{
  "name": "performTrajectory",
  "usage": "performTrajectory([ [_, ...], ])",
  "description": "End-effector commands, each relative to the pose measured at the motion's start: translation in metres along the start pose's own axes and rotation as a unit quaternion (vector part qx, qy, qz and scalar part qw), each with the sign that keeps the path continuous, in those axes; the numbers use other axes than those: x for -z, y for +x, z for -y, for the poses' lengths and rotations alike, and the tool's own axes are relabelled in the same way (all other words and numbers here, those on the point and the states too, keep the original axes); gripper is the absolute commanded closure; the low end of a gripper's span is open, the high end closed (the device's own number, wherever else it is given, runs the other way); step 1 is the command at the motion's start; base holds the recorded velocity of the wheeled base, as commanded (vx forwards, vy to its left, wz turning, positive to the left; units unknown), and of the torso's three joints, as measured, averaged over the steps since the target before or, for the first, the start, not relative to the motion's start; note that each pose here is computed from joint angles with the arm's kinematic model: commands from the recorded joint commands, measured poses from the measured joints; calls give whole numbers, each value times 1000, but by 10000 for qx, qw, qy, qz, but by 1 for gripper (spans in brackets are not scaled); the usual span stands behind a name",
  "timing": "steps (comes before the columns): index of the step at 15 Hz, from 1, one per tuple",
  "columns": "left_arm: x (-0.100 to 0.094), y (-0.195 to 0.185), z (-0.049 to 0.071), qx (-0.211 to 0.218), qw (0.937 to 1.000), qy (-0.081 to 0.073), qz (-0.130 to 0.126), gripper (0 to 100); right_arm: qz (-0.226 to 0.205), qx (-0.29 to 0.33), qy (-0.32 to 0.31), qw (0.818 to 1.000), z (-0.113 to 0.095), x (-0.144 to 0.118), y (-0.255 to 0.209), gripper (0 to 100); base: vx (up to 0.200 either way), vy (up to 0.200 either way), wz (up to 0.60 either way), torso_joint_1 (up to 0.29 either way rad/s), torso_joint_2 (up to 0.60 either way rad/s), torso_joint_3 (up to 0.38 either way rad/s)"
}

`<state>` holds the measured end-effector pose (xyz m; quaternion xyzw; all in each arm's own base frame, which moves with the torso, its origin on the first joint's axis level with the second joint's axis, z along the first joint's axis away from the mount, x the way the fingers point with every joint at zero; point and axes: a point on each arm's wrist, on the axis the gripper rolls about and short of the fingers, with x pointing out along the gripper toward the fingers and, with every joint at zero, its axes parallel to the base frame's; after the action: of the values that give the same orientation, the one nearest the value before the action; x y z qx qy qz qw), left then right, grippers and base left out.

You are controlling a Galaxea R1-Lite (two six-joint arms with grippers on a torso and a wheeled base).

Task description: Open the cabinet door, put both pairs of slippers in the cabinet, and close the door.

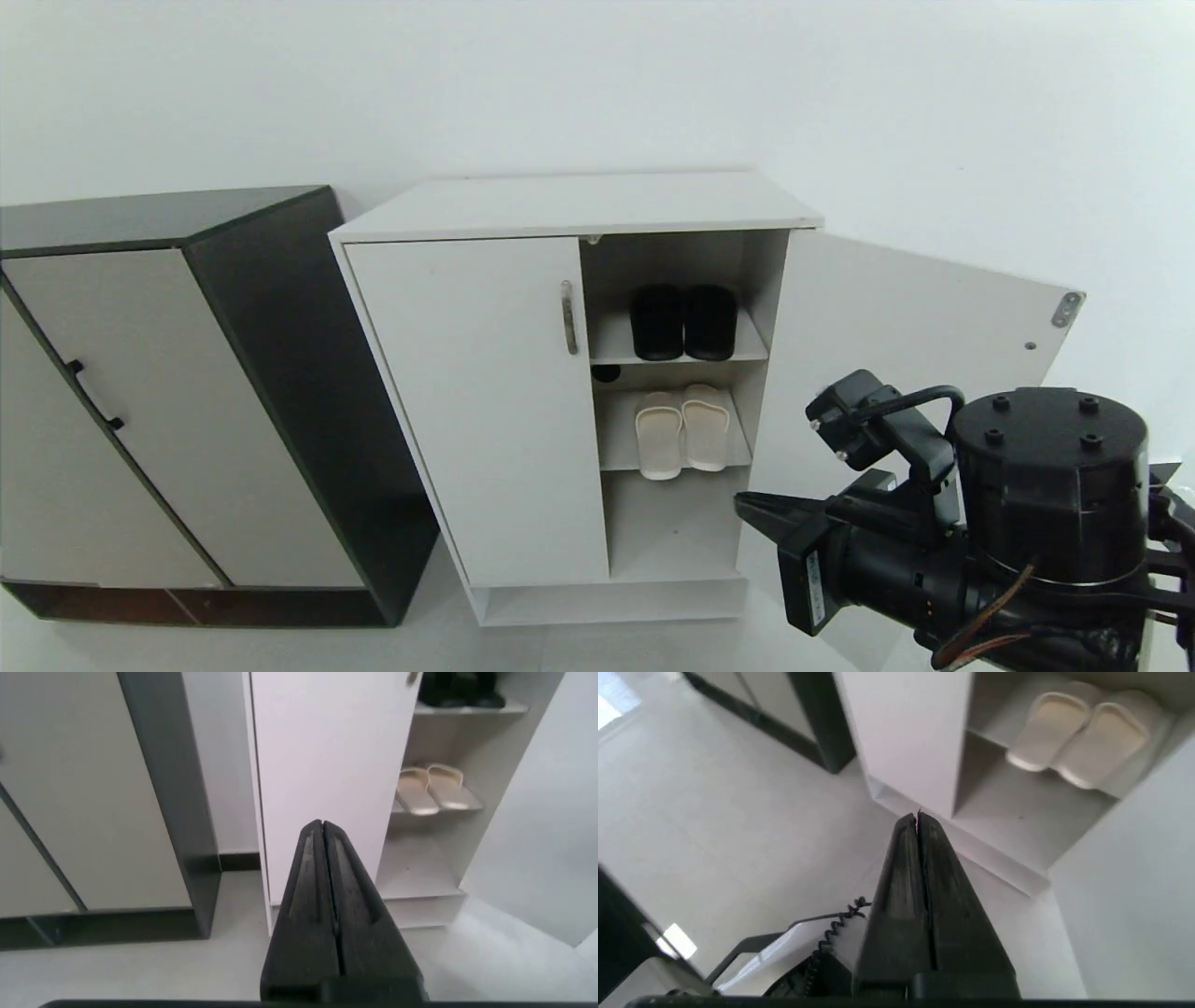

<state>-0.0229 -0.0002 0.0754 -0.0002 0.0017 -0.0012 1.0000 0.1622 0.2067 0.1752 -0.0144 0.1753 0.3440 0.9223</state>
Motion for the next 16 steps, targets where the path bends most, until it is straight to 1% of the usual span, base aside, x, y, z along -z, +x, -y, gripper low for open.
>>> performTrajectory([
  [1, 0, 0, 0, -4, 10000, -6, 2, 100, -51, -1, -17, 10000, 0, 3, 1, 100, 0, 0, 0, 71, -471, -246],
  [3, 0, 0, 0, 4, 10000, 2, 2, 100, -59, 1, -19, 10000, 0, 3, 1, 100, 0, 0, 0, 188, -495, -229],
  [7, 0, 0, 0, 4, 10000, 2, 9, 100, -59, 1, -19, 10000, 0, 3, 1, 100, 0, 0, 0, 352, -481, -246],
  [16, 0, 0, 0, 4, 10000, -6, 2, 100, -72, 11, -22, 10000, 0, 4, 2, 100, 0, 0, 0, 266, -526, -259],
])
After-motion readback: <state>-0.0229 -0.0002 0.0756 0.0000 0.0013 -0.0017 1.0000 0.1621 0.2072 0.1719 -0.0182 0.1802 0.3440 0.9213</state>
